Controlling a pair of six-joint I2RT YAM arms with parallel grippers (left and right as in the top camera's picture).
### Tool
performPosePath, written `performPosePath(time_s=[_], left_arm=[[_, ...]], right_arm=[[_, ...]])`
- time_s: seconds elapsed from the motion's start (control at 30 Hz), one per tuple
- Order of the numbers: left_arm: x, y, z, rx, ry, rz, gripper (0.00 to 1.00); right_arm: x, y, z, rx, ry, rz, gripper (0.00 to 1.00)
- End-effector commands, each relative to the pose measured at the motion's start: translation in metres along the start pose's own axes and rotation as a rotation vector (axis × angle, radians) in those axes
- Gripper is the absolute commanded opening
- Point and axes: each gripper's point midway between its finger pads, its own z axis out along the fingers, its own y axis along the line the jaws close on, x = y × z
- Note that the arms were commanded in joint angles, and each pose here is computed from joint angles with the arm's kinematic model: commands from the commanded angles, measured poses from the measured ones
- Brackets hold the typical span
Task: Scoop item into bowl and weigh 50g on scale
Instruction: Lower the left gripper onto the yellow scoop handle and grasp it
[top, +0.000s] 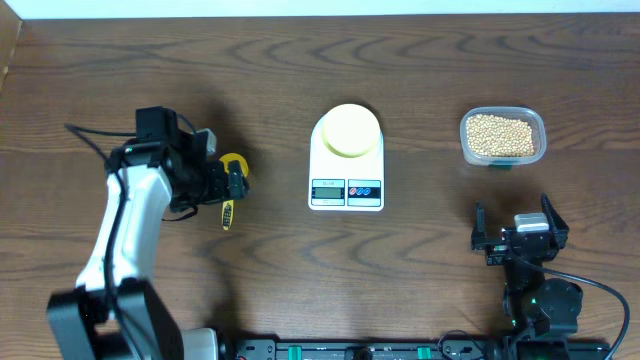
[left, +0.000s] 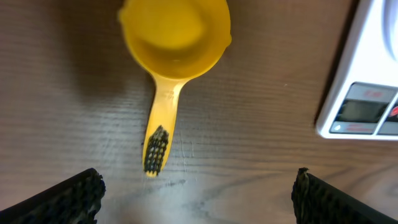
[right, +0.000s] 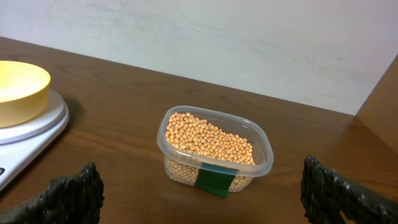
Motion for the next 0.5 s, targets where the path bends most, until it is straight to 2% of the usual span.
performPosePath(time_s=[0.0, 0.33, 0.47], left_arm=[[0.005, 0.001, 0.018, 0.043, 0.054, 0.082, 0.98], [0.004, 0.03, 0.048, 0.026, 0.107, 0.013, 0.99], [0.005, 0.021, 0.056, 0.1, 0.122, 0.043, 1.0]], right_arm=[[0.001, -0.003, 0.0, 0.017, 0.004, -0.005, 0.99], [0.001, -0.003, 0.0, 0.017, 0.004, -0.005, 0.99], [0.001, -0.003, 0.0, 0.017, 0.004, -0.005, 0.99]])
